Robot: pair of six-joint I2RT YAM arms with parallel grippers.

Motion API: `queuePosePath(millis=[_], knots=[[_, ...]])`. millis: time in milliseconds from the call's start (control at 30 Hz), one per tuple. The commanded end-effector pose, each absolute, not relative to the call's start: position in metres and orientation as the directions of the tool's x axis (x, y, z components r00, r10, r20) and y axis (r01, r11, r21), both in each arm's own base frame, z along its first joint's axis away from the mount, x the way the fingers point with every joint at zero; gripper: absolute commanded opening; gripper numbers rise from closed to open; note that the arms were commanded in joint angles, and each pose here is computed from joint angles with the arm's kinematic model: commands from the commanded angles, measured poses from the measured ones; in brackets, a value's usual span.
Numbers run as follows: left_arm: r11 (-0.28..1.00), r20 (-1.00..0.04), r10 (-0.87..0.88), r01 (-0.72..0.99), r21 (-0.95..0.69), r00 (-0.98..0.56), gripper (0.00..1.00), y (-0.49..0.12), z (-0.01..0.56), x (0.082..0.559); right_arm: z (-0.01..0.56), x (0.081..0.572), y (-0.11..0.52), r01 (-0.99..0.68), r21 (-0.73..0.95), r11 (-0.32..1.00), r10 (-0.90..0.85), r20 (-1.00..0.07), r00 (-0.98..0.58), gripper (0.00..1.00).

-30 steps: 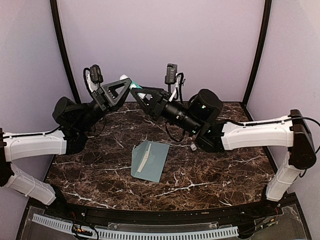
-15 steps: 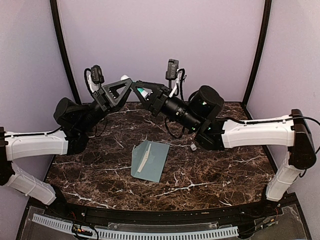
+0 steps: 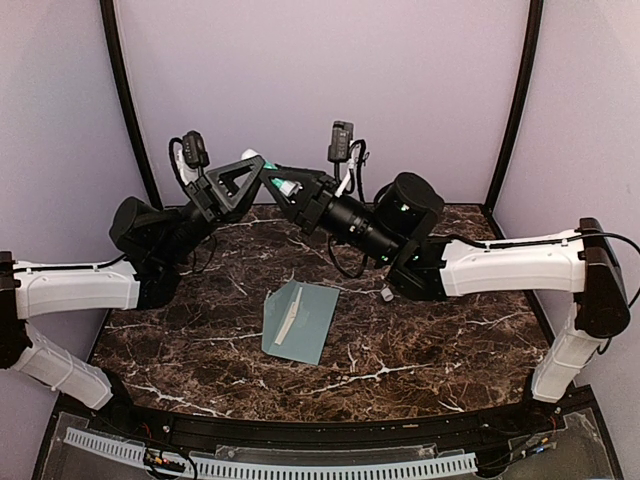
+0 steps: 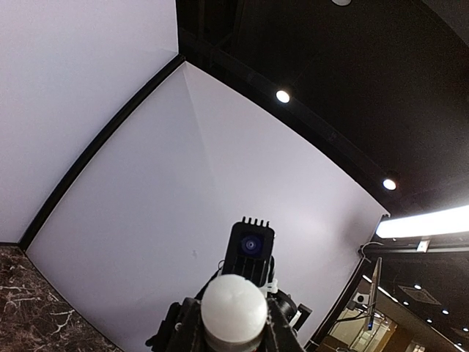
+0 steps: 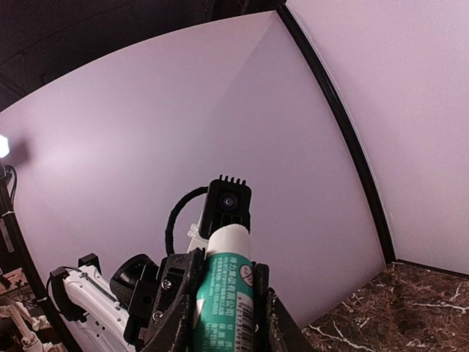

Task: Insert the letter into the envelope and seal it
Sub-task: Paint the envelope at the center of the board.

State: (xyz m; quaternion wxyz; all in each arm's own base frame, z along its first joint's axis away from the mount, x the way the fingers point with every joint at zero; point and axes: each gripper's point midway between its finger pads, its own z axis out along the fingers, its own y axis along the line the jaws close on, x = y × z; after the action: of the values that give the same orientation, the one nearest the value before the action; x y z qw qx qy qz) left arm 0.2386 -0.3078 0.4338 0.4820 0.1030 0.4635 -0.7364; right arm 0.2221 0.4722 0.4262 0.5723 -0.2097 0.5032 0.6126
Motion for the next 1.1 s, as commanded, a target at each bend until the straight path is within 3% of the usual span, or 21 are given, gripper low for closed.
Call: queuePosePath(millis=[0, 67, 267, 333, 367, 433, 500, 567, 800, 900, 1067], knots=[[-0.149, -0.603, -0.622, 0.832, -0.535, -0.5, 0.0, -0.305, 0.448, 0.226, 0.439, 0.225, 0.466, -0.915, 0.367, 0.165, 0.527, -0.817, -0.233, 0.29], [-0.15, -0.604, -0.618, 0.83, -0.538, -0.503, 0.0, -0.306, 0.447, 0.226, 0.44, 0.225, 0.464, -0.915, 0.366, 0.17, 0.529, -0.817, -0.229, 0.27], [-0.144, -0.611, -0.607, 0.826, -0.545, -0.508, 0.03, -0.307, 0.442, 0.226, 0.442, 0.226, 0.459, -0.913, 0.365, 0.18, 0.54, -0.813, -0.219, 0.08], [-0.127, -0.623, -0.593, 0.824, -0.552, -0.509, 0.19, -0.309, 0.438, 0.226, 0.441, 0.227, 0.455, -0.911, 0.367, 0.19, 0.542, -0.813, -0.214, 0.06], [-0.117, -0.63, -0.586, 0.822, -0.557, -0.51, 0.35, -0.309, 0.436, 0.226, 0.441, 0.228, 0.453, -0.909, 0.366, 0.201, 0.54, -0.815, -0.209, 0.06], [-0.08, -0.649, -0.564, 0.817, -0.572, -0.51, 0.56, -0.31, 0.428, 0.226, 0.441, 0.231, 0.447, -0.902, 0.366, 0.23, 0.536, -0.821, -0.196, 0.06], [-0.027, -0.673, -0.541, 0.81, -0.586, -0.505, 0.69, -0.308, 0.419, 0.227, 0.436, 0.234, 0.44, -0.893, 0.358, 0.272, 0.516, -0.838, -0.178, 0.06], [0.039, -0.701, -0.505, 0.798, -0.601, -0.504, 0.76, -0.307, 0.407, 0.228, 0.437, 0.241, 0.429, -0.873, 0.36, 0.329, 0.513, -0.844, -0.155, 0.06], [0.375, -0.777, -0.206, 0.685, -0.625, -0.595, 0.83, -0.284, 0.319, 0.239, 0.411, 0.266, 0.395, -0.791, 0.331, 0.515, 0.35, -0.923, -0.158, 0.07], [0.529, -0.703, -0.066, 0.573, -0.626, -0.708, 0.84, -0.263, 0.259, 0.25, 0.39, 0.275, 0.386, -0.751, 0.315, 0.58, 0.239, -0.947, -0.212, 0.07], [0.671, -0.611, 0.113, 0.513, -0.535, -0.784, 0.83, -0.247, 0.19, 0.264, 0.337, 0.282, 0.376, -0.684, 0.296, 0.667, 0.059, -0.936, -0.348, 0.08]])
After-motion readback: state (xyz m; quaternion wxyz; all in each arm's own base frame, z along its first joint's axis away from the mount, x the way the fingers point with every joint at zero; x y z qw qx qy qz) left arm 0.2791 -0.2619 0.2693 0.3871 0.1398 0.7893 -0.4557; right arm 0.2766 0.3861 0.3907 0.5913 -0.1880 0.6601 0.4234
